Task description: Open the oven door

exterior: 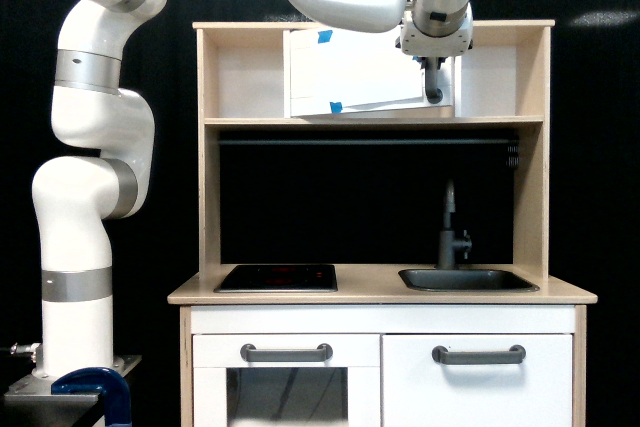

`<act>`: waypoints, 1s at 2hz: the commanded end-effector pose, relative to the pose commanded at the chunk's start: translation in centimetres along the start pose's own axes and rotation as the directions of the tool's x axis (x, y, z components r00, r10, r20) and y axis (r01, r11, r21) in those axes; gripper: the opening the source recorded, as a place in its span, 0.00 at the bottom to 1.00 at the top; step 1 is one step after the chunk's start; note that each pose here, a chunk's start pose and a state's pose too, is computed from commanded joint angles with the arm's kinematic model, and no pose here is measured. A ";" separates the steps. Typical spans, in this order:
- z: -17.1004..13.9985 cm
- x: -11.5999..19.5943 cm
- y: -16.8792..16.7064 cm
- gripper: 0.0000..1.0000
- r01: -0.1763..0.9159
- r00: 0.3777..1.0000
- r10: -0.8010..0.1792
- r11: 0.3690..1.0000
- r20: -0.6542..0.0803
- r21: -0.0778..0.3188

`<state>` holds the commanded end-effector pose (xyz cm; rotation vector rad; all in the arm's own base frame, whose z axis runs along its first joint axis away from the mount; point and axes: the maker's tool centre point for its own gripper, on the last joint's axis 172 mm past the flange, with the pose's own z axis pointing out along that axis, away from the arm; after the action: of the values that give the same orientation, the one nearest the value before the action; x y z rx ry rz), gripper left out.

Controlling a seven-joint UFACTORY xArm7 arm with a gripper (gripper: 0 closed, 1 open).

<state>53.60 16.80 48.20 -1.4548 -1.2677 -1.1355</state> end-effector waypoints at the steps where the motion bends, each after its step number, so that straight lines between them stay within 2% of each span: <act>1: -0.2 0.0 -1.3 0.00 0.000 1.000 0.000 1.000 0.000 0.000; 2: -0.4 -0.2 -1.1 0.00 0.000 1.000 0.000 1.000 0.000 0.000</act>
<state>52.50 16.50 48.10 -1.4548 -1.2677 -1.1355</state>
